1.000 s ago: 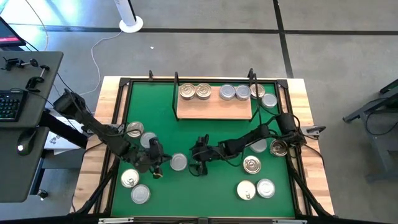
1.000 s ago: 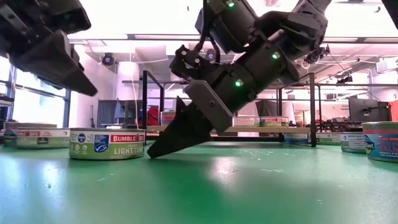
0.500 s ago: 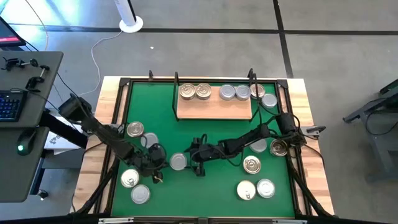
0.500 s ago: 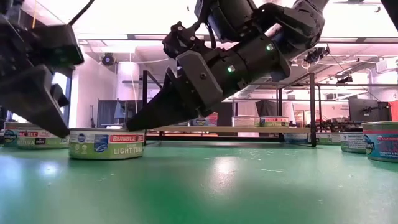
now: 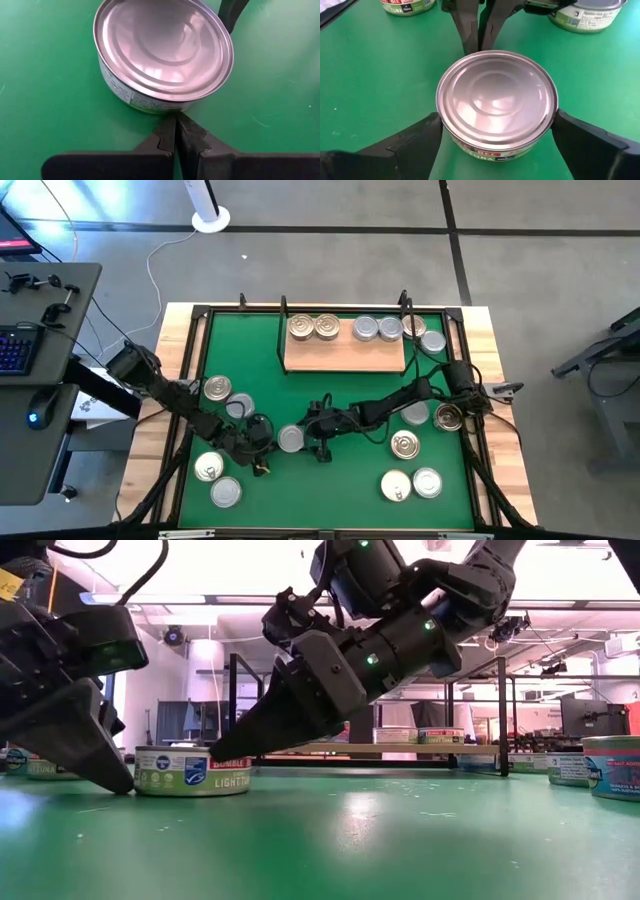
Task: Stack canned seafood by type on shelf
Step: Put the green tuna can on the shelf and align with the other green tuna can
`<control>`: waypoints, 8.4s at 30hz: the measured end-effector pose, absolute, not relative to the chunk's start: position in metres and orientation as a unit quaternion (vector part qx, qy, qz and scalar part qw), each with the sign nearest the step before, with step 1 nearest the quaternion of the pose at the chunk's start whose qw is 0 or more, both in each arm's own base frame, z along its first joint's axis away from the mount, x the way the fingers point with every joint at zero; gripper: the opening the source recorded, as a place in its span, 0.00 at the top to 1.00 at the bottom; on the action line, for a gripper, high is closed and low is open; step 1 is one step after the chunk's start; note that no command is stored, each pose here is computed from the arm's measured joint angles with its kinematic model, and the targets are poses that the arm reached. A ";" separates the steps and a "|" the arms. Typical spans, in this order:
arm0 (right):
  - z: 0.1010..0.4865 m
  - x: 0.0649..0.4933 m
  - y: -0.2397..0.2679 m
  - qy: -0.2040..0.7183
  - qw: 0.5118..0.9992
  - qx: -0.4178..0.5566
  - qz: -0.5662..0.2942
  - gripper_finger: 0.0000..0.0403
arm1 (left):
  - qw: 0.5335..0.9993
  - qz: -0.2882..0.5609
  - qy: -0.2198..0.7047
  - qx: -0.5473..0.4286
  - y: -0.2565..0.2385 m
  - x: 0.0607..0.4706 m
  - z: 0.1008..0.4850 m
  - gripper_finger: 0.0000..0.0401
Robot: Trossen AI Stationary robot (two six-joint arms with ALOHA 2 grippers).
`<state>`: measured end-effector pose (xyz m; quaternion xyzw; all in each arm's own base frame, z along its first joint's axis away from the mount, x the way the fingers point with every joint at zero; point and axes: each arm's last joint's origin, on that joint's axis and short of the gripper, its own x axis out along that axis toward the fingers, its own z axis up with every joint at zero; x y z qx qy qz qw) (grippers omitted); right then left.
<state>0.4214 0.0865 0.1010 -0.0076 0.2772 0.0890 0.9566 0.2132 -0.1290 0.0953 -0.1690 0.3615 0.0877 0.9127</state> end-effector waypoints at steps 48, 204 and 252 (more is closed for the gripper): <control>0.123 0.403 0.086 0.318 0.948 0.016 -0.008 0.21 | 0.917 0.104 0.348 -0.165 -0.120 0.218 0.104 1.00; 0.162 0.380 0.090 0.234 0.971 -0.038 -0.018 0.16 | 0.927 0.170 0.317 -0.100 -0.125 0.235 0.111 1.00; 0.152 0.409 0.070 0.322 0.940 -0.048 0.099 0.01 | 0.925 0.173 0.324 -0.096 -0.121 0.236 0.110 1.00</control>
